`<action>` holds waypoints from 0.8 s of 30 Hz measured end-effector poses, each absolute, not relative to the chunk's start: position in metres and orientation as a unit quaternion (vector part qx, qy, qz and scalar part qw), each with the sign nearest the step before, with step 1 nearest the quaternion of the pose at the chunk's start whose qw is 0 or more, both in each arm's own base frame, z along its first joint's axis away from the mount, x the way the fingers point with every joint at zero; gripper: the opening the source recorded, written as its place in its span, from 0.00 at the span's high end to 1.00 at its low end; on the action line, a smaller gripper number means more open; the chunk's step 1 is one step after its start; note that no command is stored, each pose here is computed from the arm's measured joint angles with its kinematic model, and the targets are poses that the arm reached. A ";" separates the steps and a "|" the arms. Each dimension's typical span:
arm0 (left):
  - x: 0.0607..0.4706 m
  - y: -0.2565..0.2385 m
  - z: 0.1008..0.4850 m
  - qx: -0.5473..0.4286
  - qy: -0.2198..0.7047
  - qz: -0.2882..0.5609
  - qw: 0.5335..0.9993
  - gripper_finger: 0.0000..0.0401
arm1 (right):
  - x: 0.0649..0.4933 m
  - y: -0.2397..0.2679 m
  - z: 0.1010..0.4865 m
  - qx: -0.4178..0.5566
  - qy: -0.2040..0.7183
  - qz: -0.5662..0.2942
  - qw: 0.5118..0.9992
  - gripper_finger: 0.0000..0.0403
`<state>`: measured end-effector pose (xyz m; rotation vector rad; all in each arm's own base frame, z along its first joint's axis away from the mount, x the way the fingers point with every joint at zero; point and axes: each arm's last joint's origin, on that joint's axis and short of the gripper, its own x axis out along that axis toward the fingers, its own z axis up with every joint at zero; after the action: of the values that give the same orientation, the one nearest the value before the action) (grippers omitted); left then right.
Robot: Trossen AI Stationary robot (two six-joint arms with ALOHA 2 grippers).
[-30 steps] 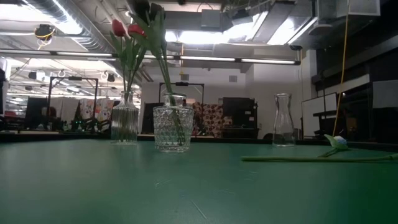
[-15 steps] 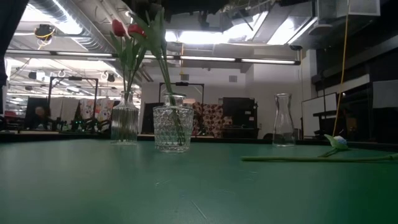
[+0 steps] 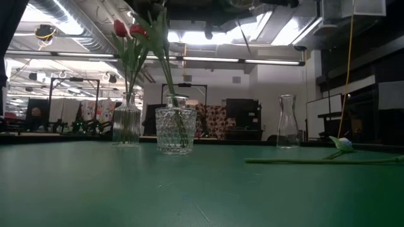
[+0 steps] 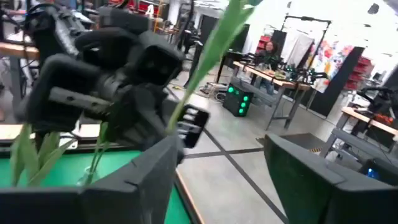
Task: Sort flowers into vase by color
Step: Put the top white tulip into the top right transparent vase
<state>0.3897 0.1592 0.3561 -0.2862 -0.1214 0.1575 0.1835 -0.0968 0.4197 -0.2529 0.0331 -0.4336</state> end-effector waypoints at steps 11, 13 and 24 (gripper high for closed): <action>0.394 0.150 0.347 -0.101 -0.011 0.072 0.992 1.00 | 0.226 -0.124 0.434 -0.106 0.017 -0.107 0.988 0.41; 0.394 0.149 0.347 -0.099 -0.011 0.072 0.992 1.00 | 0.234 -0.126 0.435 -0.092 0.014 -0.069 0.993 0.41; 0.394 0.150 0.347 -0.090 -0.007 0.079 0.993 1.00 | 0.239 -0.128 0.427 -0.065 0.055 -0.038 0.996 0.41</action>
<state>0.3938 0.1502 0.3465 -0.1808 -0.0139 0.1587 0.2386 -0.1276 0.4265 -0.1303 0.1099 -0.0753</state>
